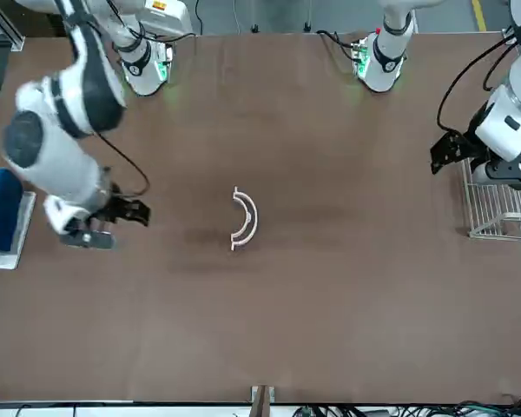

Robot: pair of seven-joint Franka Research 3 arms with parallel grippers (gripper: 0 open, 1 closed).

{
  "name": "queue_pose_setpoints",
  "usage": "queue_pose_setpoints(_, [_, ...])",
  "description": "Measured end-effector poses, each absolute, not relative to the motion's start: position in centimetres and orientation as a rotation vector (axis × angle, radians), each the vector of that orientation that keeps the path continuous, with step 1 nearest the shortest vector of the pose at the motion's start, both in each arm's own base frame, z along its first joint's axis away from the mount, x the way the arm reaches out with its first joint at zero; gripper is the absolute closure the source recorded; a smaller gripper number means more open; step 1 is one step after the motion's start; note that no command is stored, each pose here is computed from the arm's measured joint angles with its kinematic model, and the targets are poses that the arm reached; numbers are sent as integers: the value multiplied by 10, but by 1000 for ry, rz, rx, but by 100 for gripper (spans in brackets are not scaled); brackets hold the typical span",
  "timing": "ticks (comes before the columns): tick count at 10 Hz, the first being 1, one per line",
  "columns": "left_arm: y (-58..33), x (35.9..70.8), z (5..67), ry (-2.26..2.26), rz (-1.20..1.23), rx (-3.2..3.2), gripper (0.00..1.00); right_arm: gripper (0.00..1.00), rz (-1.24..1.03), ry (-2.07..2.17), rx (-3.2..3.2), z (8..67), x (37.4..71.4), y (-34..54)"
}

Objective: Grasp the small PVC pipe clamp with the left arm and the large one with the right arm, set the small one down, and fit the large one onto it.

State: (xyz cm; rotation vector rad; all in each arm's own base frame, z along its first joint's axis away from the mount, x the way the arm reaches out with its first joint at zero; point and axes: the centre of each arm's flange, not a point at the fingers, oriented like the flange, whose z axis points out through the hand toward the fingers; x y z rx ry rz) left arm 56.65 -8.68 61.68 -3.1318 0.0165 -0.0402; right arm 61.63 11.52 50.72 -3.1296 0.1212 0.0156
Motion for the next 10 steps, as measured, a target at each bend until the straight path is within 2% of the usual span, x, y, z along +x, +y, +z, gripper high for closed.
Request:
queue_pose_setpoints(3, [-86, 567, 620, 18, -52, -3133, 0, 0, -53, 80, -3150, 557, 589, 8])
queue_pose_setpoints(6, [-86, 567, 621, 16, -57, -3139, 0, 0, -9, -83, -3152, 574, 566, -72])
queue_pose_setpoints(10, [-87, 569, 620, 15, -60, -3148, 0, 0, 25, -105, -3146, 584, 558, -88])
